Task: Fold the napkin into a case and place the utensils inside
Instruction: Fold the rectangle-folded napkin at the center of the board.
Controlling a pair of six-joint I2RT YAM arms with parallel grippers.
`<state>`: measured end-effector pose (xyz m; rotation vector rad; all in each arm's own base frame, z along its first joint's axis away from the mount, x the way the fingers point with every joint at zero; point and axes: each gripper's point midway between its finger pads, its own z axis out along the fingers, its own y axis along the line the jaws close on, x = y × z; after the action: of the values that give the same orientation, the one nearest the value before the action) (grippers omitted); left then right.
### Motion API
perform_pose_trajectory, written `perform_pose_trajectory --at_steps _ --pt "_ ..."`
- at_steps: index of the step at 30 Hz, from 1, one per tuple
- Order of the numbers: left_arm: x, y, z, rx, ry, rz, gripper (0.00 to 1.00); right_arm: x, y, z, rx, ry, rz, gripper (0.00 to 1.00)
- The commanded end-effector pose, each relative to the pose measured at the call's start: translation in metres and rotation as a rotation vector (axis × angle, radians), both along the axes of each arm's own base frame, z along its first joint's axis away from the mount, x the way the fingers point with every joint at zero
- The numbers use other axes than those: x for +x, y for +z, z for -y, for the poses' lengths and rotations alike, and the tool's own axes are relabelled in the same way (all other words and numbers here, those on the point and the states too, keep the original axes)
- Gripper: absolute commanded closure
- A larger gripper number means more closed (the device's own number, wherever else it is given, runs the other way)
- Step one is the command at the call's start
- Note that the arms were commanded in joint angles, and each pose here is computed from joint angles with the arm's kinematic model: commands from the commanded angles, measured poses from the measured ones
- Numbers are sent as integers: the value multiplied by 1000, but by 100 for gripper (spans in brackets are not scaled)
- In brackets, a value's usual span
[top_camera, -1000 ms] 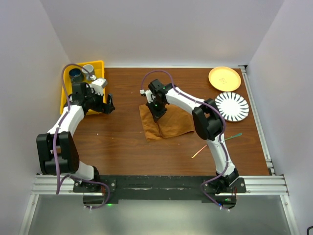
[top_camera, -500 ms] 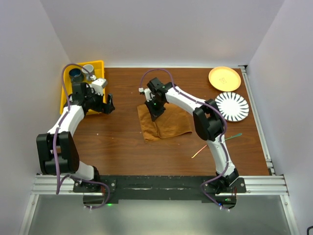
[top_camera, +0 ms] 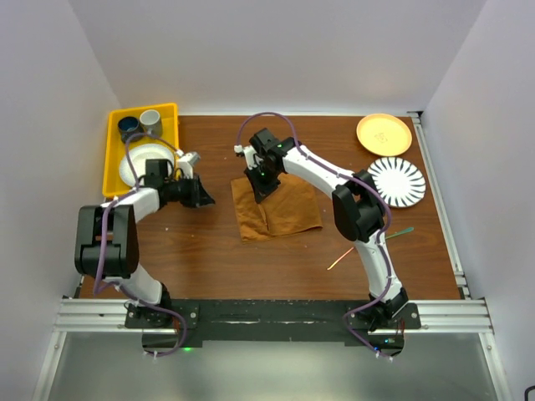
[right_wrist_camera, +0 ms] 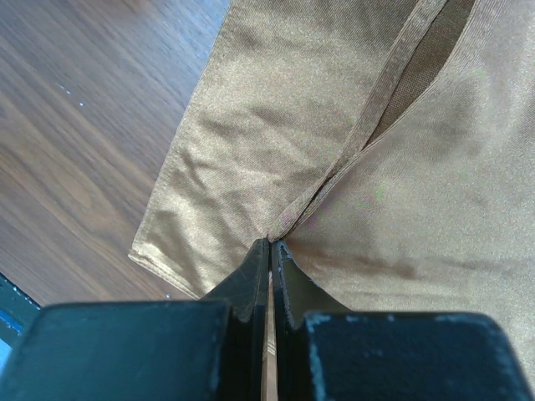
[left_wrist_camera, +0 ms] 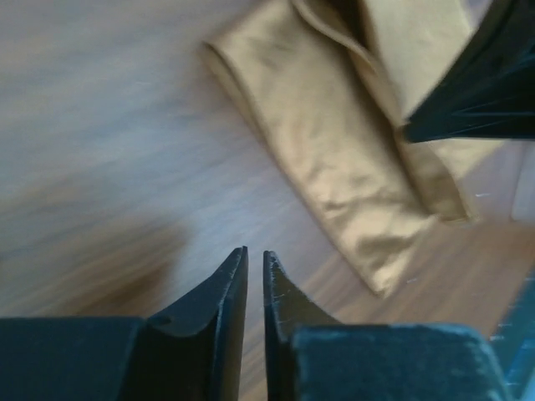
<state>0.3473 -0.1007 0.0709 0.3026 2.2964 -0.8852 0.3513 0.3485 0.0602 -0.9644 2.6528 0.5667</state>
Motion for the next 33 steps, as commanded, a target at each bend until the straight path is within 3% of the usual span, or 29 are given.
perform_pose_trajectory --at_steps 1,9,14,33 --pt "-8 17 57 -249 -70 -43 87 5 27 -9 50 -2 43 100" --pt "6 7 94 -266 -61 -52 96 3 28 -11 58 -3 37 100" --pt "12 -14 90 -221 1 -89 100 2 28 -11 60 -1 33 100" --pt "9 -75 76 -109 106 -247 100 -9 37 -31 111 30 13 100"
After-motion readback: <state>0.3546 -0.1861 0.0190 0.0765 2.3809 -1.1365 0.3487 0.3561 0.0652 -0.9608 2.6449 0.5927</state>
